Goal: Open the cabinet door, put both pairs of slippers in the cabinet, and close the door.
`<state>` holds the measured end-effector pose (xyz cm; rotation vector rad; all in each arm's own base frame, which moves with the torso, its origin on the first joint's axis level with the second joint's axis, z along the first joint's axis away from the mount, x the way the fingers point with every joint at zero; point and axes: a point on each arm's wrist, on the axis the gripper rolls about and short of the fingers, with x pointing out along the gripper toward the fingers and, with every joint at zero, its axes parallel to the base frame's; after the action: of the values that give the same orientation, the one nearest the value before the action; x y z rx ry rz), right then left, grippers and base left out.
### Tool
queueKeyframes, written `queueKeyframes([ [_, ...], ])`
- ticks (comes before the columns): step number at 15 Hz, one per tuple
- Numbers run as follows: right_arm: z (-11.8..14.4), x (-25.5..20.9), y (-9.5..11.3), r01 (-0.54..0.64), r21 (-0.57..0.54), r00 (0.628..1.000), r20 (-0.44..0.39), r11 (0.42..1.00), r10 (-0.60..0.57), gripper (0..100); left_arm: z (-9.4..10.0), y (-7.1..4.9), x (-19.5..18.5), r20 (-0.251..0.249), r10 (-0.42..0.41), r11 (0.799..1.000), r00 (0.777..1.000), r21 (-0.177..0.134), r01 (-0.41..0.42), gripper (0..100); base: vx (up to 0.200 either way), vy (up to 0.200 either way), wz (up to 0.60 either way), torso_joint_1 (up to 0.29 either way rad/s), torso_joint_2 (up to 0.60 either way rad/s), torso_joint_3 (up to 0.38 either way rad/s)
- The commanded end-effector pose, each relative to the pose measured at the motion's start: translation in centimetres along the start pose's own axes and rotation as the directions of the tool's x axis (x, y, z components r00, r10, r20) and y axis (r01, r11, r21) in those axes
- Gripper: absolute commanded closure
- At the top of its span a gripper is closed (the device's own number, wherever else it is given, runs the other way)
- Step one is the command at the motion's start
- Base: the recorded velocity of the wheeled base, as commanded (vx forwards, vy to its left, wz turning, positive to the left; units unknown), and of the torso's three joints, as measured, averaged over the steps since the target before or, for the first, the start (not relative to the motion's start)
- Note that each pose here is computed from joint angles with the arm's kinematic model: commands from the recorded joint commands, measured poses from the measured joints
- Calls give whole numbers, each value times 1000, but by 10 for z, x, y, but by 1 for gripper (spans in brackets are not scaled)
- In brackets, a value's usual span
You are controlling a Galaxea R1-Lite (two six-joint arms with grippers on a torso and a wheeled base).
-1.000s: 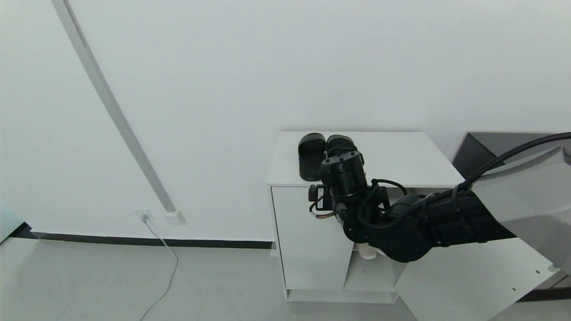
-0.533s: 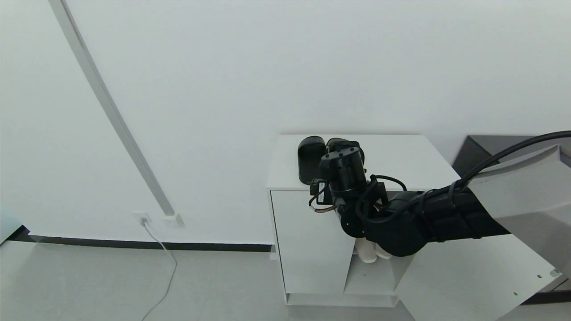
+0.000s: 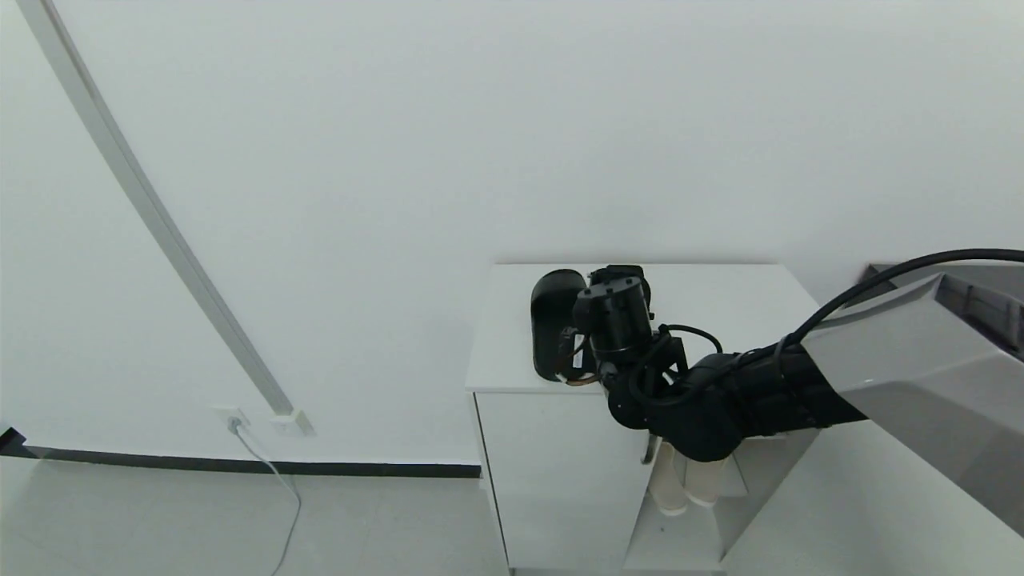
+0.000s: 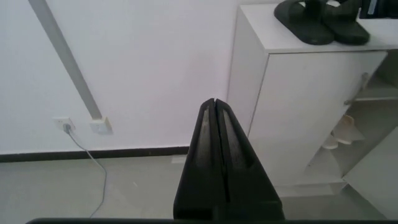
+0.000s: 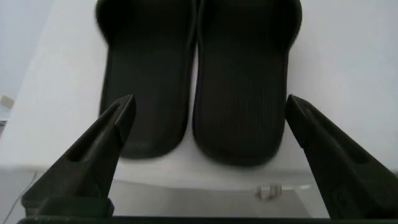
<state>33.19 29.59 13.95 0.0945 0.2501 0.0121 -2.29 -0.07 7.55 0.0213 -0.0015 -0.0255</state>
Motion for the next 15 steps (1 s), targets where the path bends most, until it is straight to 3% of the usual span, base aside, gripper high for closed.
queueKeyframes([
  [1,-13,9,2,3,-20,1000,-6,1000,-3,0,0,0,0,-1,-1,1000,1000,0,1,100,200,0,0,2,-2,2],
  [9,-32,50,4,39,-25,999,23,999,-39,0,0,0,0,-1,-1,1000,1000,-1,1,100,0,0,0,0,0,0],
  [15,-27,87,4,57,-10,995,88,998,-56,0,0,0,0,-1,1,1000,1000,-4,-1,100,0,0,0,0,0,0],
])
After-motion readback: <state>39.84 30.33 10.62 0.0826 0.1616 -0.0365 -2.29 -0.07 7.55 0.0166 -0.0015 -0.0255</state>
